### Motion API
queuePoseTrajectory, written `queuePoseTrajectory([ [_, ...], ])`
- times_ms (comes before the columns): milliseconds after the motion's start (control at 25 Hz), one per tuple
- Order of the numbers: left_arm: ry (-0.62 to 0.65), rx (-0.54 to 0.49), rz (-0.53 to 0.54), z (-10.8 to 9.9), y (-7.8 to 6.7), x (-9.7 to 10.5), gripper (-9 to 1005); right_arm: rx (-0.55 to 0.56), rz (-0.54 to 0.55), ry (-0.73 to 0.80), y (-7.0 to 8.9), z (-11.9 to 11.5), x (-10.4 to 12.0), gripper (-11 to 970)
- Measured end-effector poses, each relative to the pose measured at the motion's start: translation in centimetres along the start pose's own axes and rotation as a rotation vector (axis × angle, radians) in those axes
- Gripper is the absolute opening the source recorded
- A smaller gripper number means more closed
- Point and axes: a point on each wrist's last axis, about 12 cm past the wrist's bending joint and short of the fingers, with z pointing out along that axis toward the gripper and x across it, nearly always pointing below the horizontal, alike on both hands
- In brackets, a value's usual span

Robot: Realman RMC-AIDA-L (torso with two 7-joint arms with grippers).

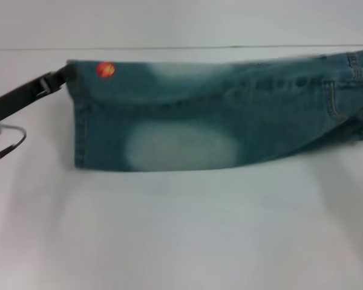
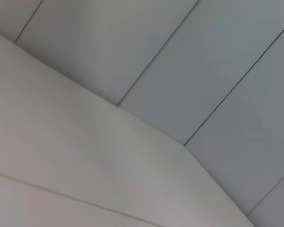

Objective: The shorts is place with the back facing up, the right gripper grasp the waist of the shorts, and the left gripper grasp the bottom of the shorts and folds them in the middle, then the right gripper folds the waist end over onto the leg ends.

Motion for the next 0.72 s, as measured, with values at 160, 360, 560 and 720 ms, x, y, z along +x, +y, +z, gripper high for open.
queuePoseTrajectory([
  [160,0.0,-0.043,0.022,2.3,-0.5,-0.7,40,0.069,-0.002,-0.056,-0.7,1.0,0.3,43],
  [360,0.044,-0.101,0.075,5.2,-1.2,-0.8,39,0.117,-0.02,-0.104,-0.9,2.3,0.9,43],
  [560,0.062,-0.172,0.16,7.4,-1.8,-0.4,38,0.161,-0.109,-0.103,-0.7,4.6,1.4,43],
  [720,0.062,-0.155,0.186,8.2,-2.4,0.0,39,0.217,-0.15,-0.072,-1.0,5.5,1.7,43],
])
